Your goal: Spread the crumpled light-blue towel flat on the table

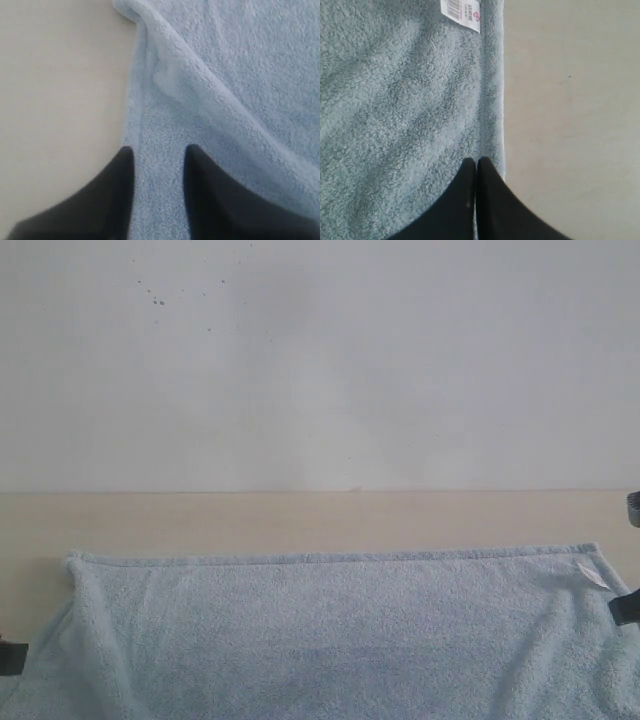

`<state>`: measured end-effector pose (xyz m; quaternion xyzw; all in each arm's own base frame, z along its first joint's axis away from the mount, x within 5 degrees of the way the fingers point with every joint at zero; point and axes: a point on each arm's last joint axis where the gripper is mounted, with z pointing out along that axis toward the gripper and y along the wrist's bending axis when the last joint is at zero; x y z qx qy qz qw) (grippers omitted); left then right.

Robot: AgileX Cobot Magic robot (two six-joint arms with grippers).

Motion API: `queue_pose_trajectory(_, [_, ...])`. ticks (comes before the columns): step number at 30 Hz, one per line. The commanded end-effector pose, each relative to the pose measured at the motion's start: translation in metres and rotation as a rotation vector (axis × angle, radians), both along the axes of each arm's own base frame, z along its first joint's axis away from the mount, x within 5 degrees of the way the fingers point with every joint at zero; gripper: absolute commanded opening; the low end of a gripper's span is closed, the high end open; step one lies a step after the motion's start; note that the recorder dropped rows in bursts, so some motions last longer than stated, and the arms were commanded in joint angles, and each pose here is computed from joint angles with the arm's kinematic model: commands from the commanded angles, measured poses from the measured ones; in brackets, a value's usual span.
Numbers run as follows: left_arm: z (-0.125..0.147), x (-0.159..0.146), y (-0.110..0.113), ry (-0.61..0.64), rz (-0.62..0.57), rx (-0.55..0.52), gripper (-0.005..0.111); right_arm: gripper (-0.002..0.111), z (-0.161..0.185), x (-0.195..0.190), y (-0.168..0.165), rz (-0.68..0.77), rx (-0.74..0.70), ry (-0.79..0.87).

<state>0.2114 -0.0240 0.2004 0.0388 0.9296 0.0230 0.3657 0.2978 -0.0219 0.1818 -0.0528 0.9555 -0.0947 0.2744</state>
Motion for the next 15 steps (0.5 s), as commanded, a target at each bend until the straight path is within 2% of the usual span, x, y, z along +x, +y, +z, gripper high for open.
queue_pose_trajectory(1, [-0.012, -0.003, -0.007, 0.08, -0.04, 0.044, 0.004, 0.0, -0.001, -0.001, -0.001, -0.032, 0.03, -0.009])
queue_pose_trajectory(5, [-0.027, 0.0, -0.008, 0.159, -0.016, 0.035, 0.004, 0.0, 0.004, -0.001, 0.001, -0.064, 0.073, -0.034])
queue_pose_trajectory(9, [-0.06, 0.004, -0.012, 0.321, -0.014, 0.012, 0.004, 0.0, 0.005, -0.001, 0.001, -0.067, 0.078, -0.039])
queue_pose_trajectory(15, [-0.072, 0.003, -0.014, 0.383, -0.033, 0.011, 0.004, 0.0, 0.005, 0.0, 0.002, -0.062, 0.081, -0.053])
